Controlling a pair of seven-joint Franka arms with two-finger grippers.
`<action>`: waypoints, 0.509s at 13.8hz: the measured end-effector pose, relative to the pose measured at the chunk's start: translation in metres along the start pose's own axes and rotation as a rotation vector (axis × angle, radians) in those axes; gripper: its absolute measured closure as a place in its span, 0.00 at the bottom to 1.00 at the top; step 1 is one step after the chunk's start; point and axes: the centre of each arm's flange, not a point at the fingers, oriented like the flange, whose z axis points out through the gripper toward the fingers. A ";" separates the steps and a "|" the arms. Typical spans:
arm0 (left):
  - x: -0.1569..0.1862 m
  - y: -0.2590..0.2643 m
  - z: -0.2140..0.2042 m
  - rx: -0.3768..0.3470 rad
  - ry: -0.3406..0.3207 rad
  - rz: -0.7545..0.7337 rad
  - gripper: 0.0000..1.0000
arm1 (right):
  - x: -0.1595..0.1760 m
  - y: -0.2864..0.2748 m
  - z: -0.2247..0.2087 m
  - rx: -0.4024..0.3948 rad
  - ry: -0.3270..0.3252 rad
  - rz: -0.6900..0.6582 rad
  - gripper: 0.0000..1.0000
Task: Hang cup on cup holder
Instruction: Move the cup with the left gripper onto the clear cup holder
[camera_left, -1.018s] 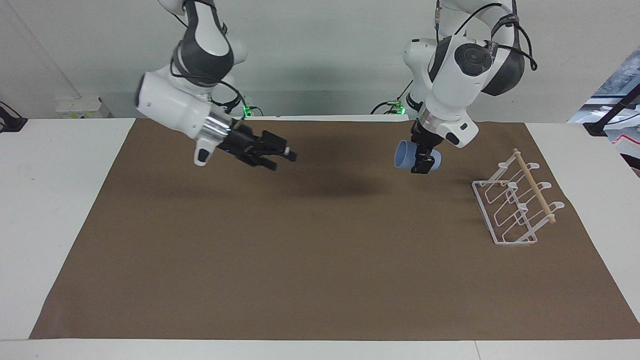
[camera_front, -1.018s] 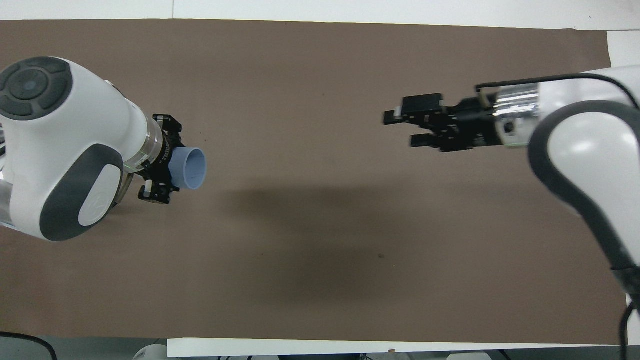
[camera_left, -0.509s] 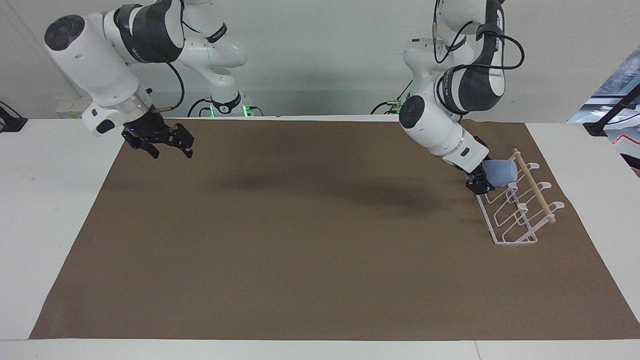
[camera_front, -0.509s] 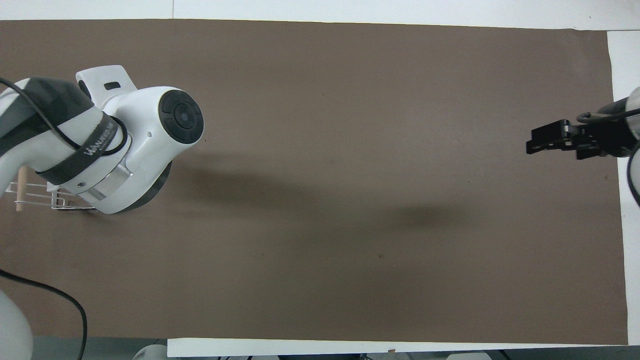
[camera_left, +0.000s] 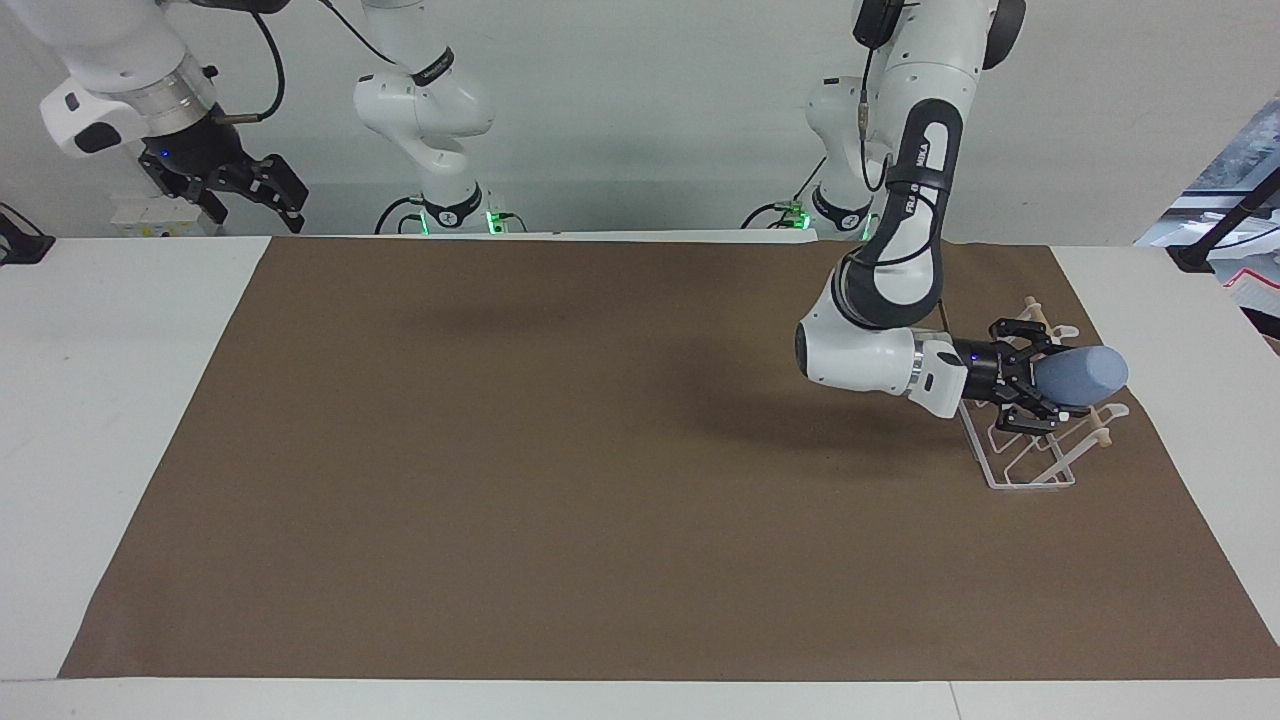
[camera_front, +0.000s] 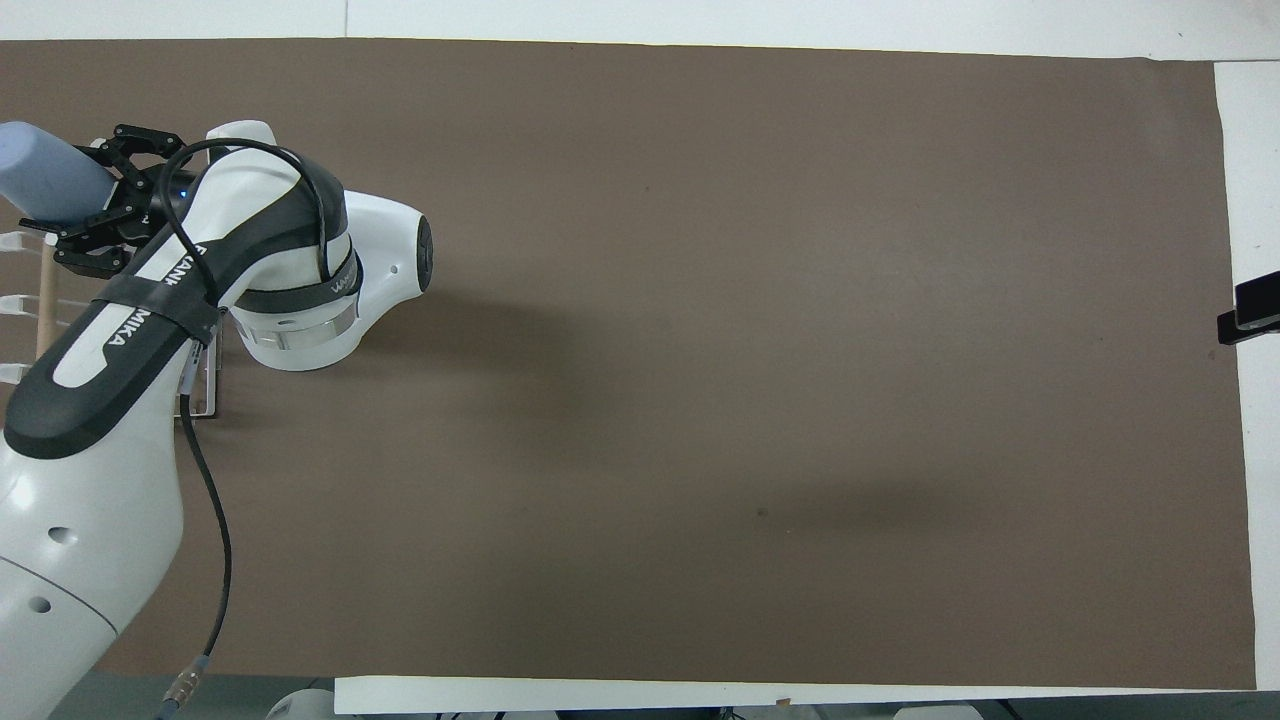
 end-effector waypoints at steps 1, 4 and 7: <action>-0.002 0.000 0.005 0.010 0.001 -0.020 0.19 | 0.002 -0.001 0.003 0.000 -0.007 -0.014 0.00; -0.022 0.003 0.014 0.030 0.005 -0.060 0.19 | 0.005 -0.004 0.008 -0.002 -0.016 -0.023 0.00; -0.050 0.007 0.013 0.029 0.008 -0.074 0.19 | 0.003 0.000 0.006 -0.001 -0.011 -0.015 0.00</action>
